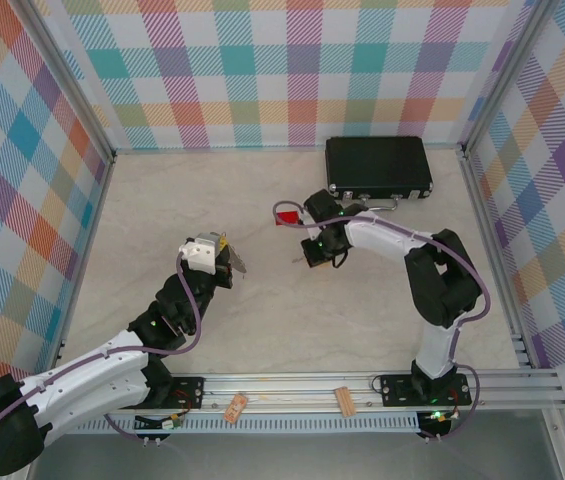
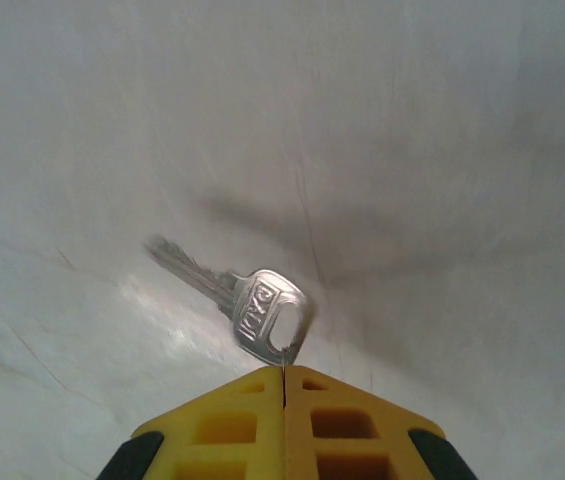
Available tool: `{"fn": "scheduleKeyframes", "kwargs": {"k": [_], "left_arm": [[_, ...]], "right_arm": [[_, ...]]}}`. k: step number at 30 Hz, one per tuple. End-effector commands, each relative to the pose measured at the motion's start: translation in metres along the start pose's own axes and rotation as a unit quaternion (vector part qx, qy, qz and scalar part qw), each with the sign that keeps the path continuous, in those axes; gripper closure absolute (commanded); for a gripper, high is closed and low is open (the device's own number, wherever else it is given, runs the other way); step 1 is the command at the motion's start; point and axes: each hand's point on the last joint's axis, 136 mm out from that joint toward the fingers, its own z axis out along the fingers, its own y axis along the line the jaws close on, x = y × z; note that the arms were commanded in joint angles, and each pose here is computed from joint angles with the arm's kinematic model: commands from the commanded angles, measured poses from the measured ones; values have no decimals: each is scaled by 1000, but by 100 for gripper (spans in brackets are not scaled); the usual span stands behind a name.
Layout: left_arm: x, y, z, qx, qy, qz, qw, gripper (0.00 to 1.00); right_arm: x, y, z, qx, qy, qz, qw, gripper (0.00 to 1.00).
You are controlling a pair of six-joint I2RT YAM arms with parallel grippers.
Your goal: Put the keys on the keyring
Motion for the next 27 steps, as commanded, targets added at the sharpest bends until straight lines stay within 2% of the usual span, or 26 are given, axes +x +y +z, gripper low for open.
{"fn": "scheduleKeyframes", "kwargs": {"k": [1, 8, 20, 23, 25, 27], "left_arm": [[-9, -3, -2, 8, -19, -16, 1000, 100], [-10, -4, -1, 9, -19, -17, 1000, 100], [-10, -5, -1, 13, -18, -17, 1000, 100], [-9, -5, -1, 13, -17, -17, 1000, 100], [-9, -5, -1, 12, -17, -17, 1000, 100], [-9, -5, -1, 12, -17, -17, 1000, 100]], "right_arm": [[19, -3, -7, 2, 11, 13, 1000, 100], [47, -6, -3, 4, 52, 24, 998, 100], [60, -9, 5, 11, 94, 25, 995, 100], [62, -12, 8, 17, 101, 24, 994, 96], [62, -12, 9, 18, 102, 25, 994, 100], [60, -11, 8, 16, 99, 25, 995, 100]]}}
